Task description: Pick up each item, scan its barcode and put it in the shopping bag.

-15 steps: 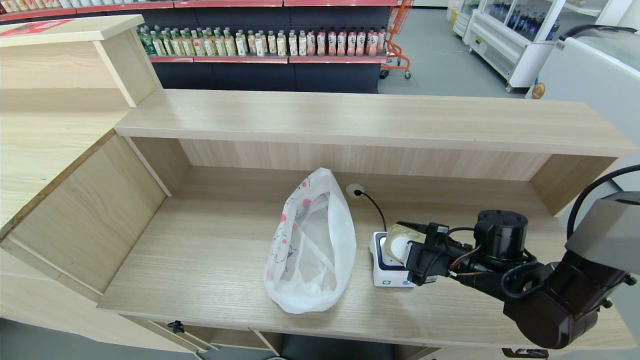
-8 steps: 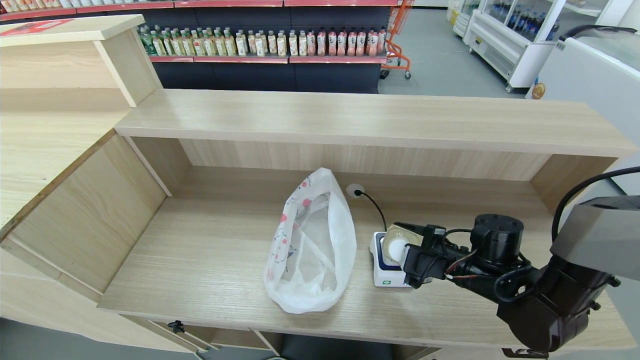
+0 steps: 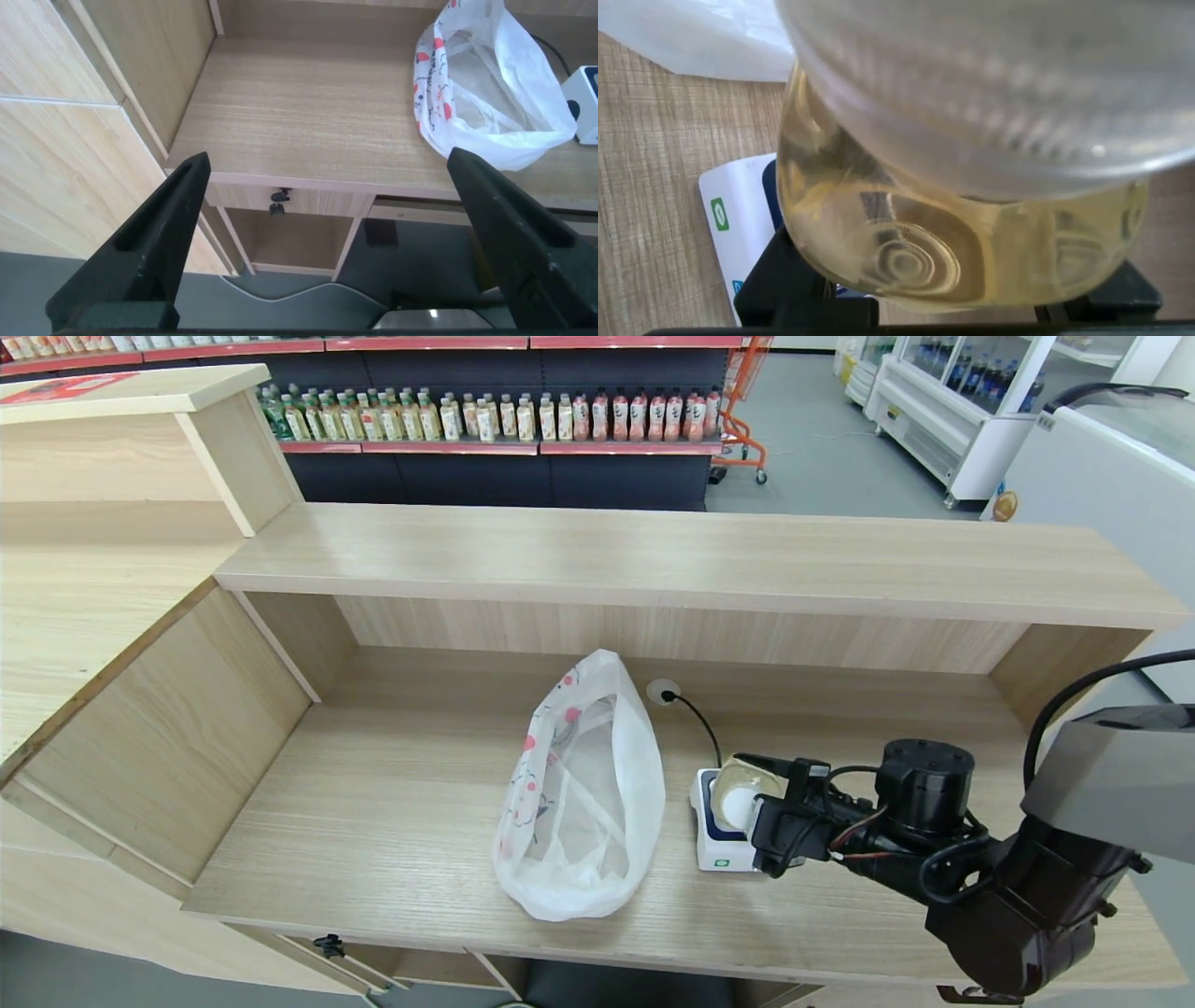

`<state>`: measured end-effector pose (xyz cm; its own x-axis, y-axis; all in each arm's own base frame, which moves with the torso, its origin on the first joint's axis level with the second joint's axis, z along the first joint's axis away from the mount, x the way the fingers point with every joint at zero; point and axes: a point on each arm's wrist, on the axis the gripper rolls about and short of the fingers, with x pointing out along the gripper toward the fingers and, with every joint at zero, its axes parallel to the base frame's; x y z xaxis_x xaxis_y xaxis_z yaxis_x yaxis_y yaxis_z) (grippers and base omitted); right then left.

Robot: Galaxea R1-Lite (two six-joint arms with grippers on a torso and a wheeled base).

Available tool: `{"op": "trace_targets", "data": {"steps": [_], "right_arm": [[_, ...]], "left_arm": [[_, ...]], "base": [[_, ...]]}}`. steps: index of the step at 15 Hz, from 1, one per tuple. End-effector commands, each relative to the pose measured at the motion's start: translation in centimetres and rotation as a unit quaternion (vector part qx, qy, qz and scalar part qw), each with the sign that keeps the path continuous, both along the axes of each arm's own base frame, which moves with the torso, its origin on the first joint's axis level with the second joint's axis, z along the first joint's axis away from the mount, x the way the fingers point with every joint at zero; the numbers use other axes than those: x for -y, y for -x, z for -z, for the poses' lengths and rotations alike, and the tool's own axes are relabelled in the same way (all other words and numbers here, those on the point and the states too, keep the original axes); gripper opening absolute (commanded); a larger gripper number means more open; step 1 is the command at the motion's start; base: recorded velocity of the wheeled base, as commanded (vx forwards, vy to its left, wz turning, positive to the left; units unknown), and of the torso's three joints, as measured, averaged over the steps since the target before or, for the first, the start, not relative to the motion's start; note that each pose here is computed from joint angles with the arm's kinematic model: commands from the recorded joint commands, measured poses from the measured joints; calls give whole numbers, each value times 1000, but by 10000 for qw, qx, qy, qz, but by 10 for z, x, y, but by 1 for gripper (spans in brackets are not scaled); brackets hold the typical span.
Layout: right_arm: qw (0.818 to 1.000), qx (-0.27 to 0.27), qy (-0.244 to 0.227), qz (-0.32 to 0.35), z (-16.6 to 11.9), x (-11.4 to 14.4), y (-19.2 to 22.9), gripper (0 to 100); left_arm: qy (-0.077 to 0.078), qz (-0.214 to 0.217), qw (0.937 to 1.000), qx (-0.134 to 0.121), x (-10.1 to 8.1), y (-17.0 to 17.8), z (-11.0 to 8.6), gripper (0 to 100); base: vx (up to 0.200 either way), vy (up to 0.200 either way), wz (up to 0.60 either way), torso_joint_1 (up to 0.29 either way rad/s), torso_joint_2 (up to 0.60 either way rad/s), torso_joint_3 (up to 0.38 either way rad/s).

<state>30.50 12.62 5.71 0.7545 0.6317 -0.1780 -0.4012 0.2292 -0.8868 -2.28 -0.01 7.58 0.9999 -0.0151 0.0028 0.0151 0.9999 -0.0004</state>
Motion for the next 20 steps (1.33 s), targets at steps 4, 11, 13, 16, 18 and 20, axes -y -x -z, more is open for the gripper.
{"op": "trace_targets", "data": {"steps": [4,11,13,16,18,20], "right_arm": [[9962,364,-638,462,-41,-5,-6,0],[8949,-1680,-3781,1674,-187,-2,28,0],[8658,-2135,-4305,1396,-202,2,36,0],[8361,-2766,-4598,1139,-193,5,47,0],[8356,-3031,-4461,1047,-181,2,47,0],[8356,-3127,-4403,1000,-172,-5,40,0]], "left_arm": [[-2,1,10000,2,0,0,0,100],[21,-6,10000,-6,0,0,0,100],[21,-6,10000,-6,0,0,0,100],[21,-6,10000,-6,0,0,0,100],[21,1,10000,-6,0,0,0,100],[21,-6,10000,-6,0,0,0,100]], "base": [[0,0,0,0,0,0],[0,0,0,0,0,0],[0,0,0,0,0,0],[0,67,0,-1,1,1],[0,200,0,-10,-7,2],[0,200,0,19,12,0]]}}
